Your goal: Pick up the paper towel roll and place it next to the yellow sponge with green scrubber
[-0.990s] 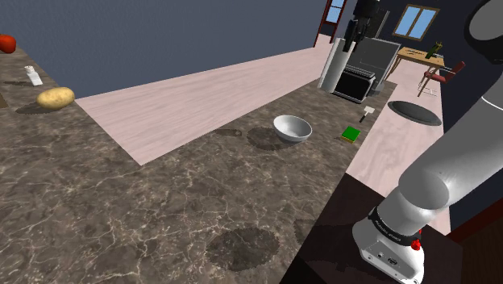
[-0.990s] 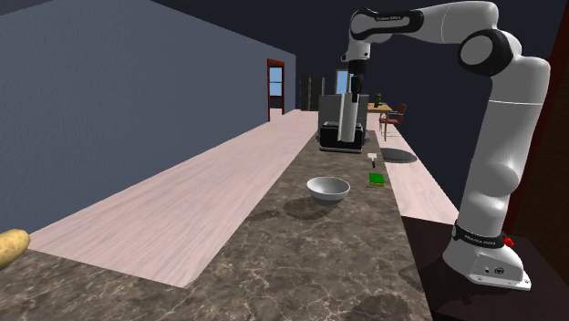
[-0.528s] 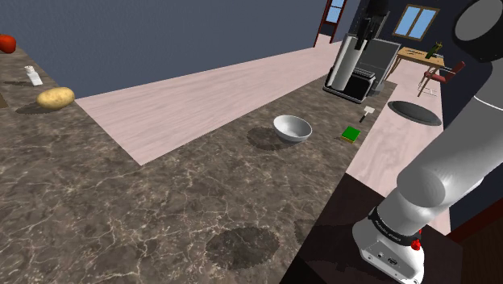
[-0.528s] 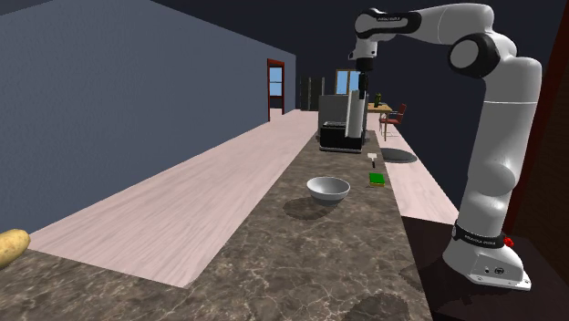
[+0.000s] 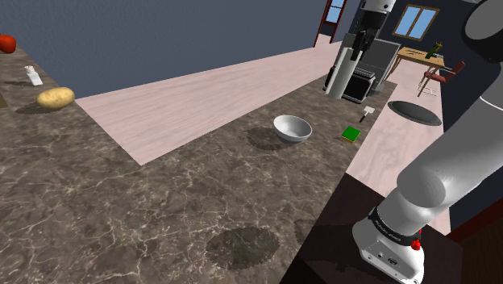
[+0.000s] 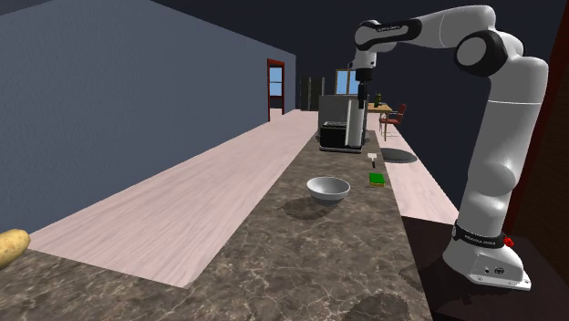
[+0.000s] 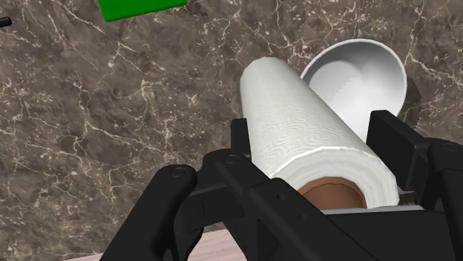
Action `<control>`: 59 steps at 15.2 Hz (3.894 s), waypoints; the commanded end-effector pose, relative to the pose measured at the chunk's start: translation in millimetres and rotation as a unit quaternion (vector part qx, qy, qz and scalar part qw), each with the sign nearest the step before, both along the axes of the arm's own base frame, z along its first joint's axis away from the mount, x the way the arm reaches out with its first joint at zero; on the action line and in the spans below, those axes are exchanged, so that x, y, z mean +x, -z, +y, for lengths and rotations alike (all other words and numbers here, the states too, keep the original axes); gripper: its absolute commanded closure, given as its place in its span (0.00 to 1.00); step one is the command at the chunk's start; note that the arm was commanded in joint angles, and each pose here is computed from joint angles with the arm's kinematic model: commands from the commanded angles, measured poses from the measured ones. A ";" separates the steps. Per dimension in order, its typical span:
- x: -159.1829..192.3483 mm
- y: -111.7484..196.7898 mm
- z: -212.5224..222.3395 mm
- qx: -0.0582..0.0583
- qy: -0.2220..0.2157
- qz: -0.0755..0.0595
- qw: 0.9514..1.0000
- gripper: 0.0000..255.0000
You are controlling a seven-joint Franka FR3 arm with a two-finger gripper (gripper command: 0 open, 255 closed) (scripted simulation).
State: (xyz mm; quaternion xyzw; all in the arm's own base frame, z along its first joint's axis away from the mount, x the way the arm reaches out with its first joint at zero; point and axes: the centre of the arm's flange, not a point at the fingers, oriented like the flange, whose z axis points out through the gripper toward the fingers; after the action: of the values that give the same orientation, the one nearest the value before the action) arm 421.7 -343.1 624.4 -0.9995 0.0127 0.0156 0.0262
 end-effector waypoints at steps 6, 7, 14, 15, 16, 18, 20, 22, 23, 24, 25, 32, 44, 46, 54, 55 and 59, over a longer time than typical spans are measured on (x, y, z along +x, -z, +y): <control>0.6 37.2 0.0 0.000 0.000 0.000 1.000 1.00; 0.6 42.5 0.0 0.000 0.000 0.000 1.000 1.00; 0.6 79.4 0.0 0.000 0.000 0.000 1.000 1.00; 0.6 84.7 0.0 0.000 0.000 0.000 1.000 1.00; 0.6 90.0 0.0 0.000 0.000 0.000 1.000 1.00; 0.6 100.6 0.0 0.000 0.000 0.000 1.000 1.00; 0.6 111.1 0.0 0.000 0.000 0.000 1.000 1.00; 0.6 121.7 0.0 0.000 0.000 0.000 1.000 1.00; 0.6 127.0 0.0 0.000 0.000 0.000 1.000 1.00; 0.6 132.2 0.0 0.000 0.000 0.000 1.000 1.00; 0.6 137.5 0.0 0.000 0.000 0.000 1.000 1.00; 0.6 174.5 0.0 0.000 0.000 0.000 1.000 1.00; 0.6 221.2 0.0 0.000 0.000 0.000 1.000 1.00; 0.6 221.2 0.0 0.000 0.000 0.000 1.000 1.00; 0.6 221.2 0.0 0.000 0.000 0.000 1.000 0.00; 1.0 208.1 -0.7 0.000 0.000 0.000 1.000 0.00; 2.1 171.3 -2.6 0.000 0.000 0.000 1.000 0.00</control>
State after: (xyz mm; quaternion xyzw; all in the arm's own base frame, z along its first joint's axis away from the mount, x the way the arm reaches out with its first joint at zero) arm 424.2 -346.1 447.2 -0.9995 0.0126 0.0147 0.0257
